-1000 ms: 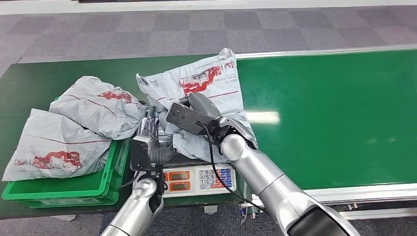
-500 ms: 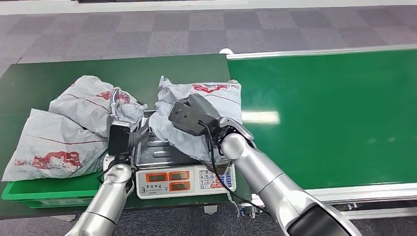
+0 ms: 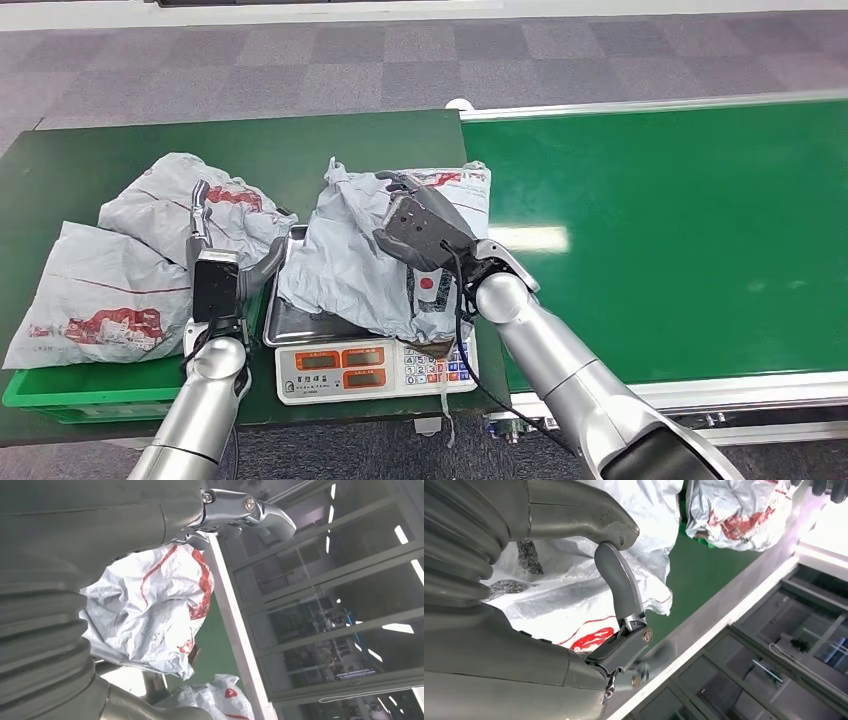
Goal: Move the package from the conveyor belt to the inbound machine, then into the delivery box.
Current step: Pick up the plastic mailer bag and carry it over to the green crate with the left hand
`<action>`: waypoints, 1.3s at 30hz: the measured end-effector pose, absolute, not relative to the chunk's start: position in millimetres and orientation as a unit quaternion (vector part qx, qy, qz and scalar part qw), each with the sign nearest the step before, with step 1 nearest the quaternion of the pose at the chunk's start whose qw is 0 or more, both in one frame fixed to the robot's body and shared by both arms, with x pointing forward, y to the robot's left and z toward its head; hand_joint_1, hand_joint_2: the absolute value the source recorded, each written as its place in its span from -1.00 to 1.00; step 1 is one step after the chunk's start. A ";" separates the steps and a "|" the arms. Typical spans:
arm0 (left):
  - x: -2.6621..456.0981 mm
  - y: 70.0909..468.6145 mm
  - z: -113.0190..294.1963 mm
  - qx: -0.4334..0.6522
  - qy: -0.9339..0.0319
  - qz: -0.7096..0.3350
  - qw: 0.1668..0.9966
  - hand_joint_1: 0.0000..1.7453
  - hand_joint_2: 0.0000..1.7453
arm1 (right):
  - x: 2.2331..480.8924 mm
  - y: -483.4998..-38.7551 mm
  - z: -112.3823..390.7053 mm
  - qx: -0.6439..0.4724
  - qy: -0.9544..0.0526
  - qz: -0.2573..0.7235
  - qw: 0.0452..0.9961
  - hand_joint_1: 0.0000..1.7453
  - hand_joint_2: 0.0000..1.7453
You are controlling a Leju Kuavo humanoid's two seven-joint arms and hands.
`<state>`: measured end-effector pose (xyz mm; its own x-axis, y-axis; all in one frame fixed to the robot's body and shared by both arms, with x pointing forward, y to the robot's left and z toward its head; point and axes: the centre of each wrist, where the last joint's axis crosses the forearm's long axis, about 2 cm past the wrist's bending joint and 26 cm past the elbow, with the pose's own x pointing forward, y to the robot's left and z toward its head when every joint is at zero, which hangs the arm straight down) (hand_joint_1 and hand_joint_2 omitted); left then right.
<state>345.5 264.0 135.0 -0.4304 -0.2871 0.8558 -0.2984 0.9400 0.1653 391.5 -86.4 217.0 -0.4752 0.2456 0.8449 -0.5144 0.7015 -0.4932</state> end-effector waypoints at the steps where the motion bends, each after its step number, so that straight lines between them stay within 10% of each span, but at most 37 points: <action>1: 345.2 264.5 135.6 0.175 -0.847 0.004 0.503 -1.00 1.00 | 391.4 -88.0 216.6 0.087 -0.775 0.370 0.505 -1.00 1.00; 16: 354.5 264.9 167.1 0.211 -0.871 -0.023 0.443 -1.00 1.00 | 376.1 -170.8 164.2 0.093 -0.811 0.118 0.566 -1.00 1.00; 24: 403.7 227.1 194.9 0.065 -0.840 -0.312 0.438 -1.00 1.00 | 367.4 -170.7 151.5 0.124 -0.800 0.115 0.575 -1.00 1.00; 39: 440.0 209.4 203.1 -0.018 -0.731 -0.527 0.433 -1.00 1.00 | 360.7 -175.3 141.3 0.130 -0.788 0.112 0.591 -1.00 1.00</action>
